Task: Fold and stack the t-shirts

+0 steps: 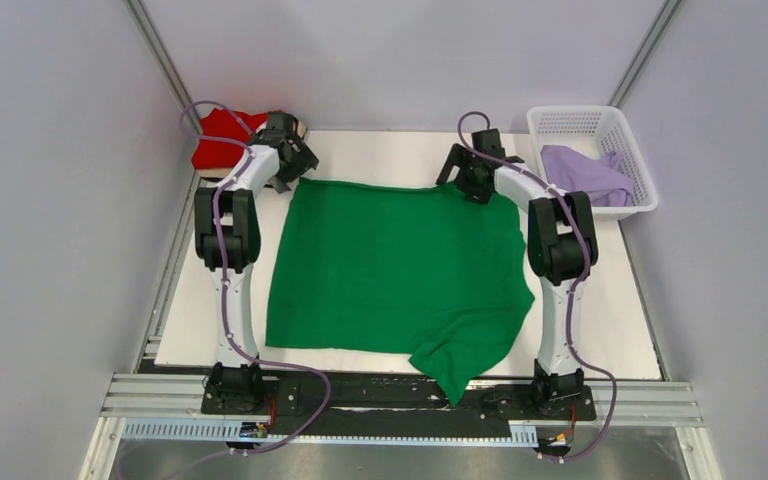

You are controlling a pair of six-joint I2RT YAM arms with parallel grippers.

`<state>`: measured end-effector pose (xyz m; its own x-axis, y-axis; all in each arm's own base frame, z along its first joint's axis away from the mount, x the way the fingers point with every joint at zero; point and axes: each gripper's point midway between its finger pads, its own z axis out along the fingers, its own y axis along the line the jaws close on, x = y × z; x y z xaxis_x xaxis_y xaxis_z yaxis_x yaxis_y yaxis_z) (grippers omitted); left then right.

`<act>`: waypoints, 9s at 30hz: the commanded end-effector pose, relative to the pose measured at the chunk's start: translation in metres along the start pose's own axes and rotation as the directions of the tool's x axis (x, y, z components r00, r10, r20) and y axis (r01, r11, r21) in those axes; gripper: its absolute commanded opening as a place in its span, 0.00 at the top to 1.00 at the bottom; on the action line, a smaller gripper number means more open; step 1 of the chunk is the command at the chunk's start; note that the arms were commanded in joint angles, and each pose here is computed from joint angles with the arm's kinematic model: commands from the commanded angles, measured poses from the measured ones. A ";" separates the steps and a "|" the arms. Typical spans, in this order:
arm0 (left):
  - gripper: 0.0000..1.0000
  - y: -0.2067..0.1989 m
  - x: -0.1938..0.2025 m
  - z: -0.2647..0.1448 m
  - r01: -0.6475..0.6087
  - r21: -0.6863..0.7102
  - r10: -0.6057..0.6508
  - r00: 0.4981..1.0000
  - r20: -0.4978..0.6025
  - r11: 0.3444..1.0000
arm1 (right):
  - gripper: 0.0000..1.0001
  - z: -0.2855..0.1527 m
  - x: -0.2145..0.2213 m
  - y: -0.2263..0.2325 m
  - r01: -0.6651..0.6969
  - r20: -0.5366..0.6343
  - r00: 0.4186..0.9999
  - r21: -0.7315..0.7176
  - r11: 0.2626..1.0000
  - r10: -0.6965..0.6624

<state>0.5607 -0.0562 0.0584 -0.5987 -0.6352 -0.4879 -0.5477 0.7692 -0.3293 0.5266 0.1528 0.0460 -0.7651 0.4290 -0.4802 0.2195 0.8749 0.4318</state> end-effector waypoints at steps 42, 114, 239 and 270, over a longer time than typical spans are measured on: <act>0.00 0.012 0.081 -0.061 -0.302 0.076 0.311 0.937 -0.159 0.950 | 0.00 -0.088 0.045 -0.092 0.048 0.056 0.996 0.230 0.972 -0.062; 0.61 0.218 0.235 -0.168 0.056 -0.318 -0.112 0.980 -0.162 0.947 | 0.00 -0.216 0.083 -0.106 -0.075 0.222 0.974 0.149 0.986 0.041; 0.00 0.110 0.152 -0.084 -0.155 -0.052 0.132 0.943 -0.305 0.987 | 0.00 -0.075 0.102 -0.095 0.051 -0.173 0.985 0.174 0.983 -0.020; 0.00 0.197 0.255 -0.193 -0.355 -0.148 0.240 0.832 -0.500 0.923 | 0.00 -0.207 0.241 -0.166 -0.231 -0.251 0.906 0.383 0.895 0.341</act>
<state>0.1969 -0.0828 0.0164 -0.9347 -0.3481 -0.0719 -0.3484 0.9373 -0.0096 0.2266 0.0865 0.0315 -0.7991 0.5749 -0.1760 0.4828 0.7880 0.3820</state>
